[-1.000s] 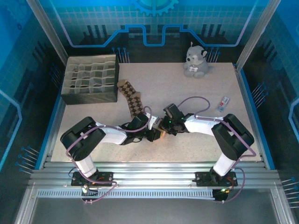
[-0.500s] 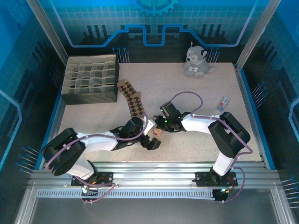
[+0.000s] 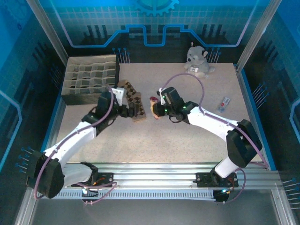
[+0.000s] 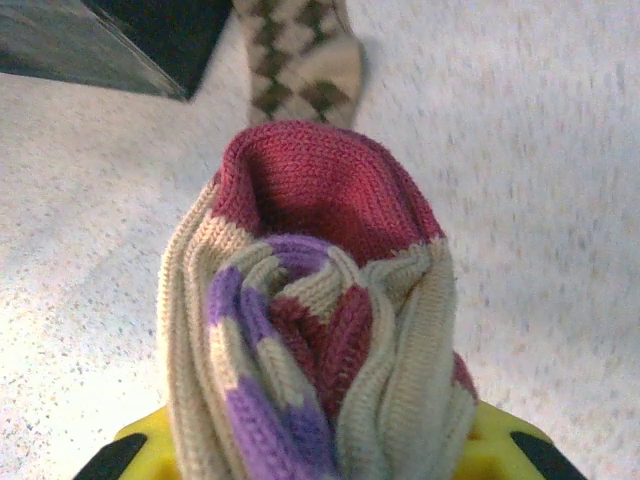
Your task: Roll the socks
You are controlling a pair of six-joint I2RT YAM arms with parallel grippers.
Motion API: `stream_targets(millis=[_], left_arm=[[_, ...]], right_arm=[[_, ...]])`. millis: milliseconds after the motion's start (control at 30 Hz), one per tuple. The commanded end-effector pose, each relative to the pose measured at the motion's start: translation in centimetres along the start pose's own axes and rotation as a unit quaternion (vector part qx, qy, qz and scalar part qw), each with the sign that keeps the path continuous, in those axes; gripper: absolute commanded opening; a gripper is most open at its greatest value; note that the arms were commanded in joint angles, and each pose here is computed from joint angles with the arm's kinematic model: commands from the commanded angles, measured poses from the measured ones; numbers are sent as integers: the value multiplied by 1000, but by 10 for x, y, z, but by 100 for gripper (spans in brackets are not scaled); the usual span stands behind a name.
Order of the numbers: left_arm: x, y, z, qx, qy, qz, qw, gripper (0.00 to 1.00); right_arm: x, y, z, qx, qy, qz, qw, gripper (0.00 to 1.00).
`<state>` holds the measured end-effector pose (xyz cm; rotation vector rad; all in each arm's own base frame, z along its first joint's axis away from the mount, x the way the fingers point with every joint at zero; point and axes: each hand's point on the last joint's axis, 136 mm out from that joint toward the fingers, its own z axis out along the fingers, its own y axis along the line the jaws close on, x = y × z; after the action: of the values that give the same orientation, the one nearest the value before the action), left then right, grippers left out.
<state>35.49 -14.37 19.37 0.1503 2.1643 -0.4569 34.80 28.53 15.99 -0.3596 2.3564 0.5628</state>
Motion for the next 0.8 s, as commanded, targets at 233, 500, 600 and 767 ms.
stream_targets(millis=[233, 500, 600, 767], left_arm=[[-55, 100, 49, -104, 112, -36, 988, 92], [-56, 155, 98, -167, 165, -20, 972, 81], [-45, 165, 106, -185, 181, -19, 966, 77], [-24, 172, 112, -196, 200, -24, 960, 67]], right_arm=[[-66, 24, -4, -12, -44, -111, 993, 0], [-88, 34, 21, -26, -48, -116, 992, 0], [-90, 36, 28, -29, -48, -114, 992, 0], [-91, 35, 33, -29, -47, -109, 993, 0]])
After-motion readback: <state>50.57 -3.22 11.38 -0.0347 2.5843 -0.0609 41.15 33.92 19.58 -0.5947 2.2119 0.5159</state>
